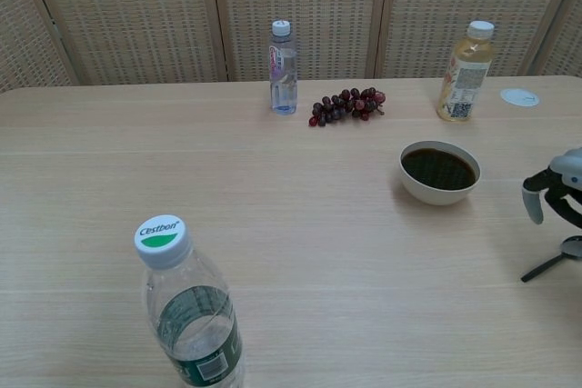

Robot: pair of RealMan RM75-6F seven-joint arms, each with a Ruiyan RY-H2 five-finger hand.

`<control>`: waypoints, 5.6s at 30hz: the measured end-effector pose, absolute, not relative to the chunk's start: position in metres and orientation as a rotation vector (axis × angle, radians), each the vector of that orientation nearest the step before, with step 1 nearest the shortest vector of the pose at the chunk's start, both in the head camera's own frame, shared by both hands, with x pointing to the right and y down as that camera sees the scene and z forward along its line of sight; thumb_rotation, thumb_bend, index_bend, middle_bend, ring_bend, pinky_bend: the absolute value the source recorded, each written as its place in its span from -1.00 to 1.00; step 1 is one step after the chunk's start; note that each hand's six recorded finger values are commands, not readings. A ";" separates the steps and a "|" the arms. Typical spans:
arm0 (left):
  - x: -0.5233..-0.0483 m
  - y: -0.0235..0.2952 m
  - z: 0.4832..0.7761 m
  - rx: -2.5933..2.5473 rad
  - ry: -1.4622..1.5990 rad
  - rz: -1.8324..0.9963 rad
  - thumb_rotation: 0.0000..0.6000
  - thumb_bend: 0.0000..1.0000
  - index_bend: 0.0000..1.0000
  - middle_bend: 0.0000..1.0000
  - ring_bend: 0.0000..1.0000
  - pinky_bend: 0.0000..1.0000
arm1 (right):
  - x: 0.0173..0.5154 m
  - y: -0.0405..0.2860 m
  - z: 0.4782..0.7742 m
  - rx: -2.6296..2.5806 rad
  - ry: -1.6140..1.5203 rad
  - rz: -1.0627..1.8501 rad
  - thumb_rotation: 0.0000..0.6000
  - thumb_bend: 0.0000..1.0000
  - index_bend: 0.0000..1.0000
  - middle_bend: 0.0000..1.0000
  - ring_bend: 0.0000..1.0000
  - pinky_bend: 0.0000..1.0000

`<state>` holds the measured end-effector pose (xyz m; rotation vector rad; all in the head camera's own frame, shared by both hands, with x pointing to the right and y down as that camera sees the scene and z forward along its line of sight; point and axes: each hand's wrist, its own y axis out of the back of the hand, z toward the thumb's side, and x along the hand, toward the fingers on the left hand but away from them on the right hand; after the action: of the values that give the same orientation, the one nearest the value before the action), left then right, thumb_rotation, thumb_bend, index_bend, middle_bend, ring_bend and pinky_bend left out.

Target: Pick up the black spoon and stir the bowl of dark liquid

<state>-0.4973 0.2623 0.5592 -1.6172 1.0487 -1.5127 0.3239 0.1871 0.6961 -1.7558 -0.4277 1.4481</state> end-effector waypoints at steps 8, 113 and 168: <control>-0.500 0.265 0.559 -1.613 1.052 -1.521 1.00 -0.49 -1.00 -1.00 -1.00 -1.00 | 0.322 0.194 0.720 -1.771 -0.354 1.471 1.00 -0.10 0.14 0.86 0.84 1.00; -0.505 0.271 0.559 -1.607 1.070 -1.530 1.00 -0.49 -1.00 -1.00 -1.00 -1.00 | 0.300 0.170 0.707 -2.122 -0.679 1.494 1.00 0.60 0.48 0.90 0.89 1.00; -0.510 0.277 0.558 -1.591 1.075 -1.564 1.00 -0.49 -1.00 -1.00 -1.00 -1.00 | 0.245 0.061 0.742 -2.444 -1.083 1.592 1.00 0.62 0.49 0.90 0.89 1.00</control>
<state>-0.5101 0.2774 0.5575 -1.5914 1.0754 -1.5644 0.2455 0.0608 0.7419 -2.4436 -1.0828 1.5915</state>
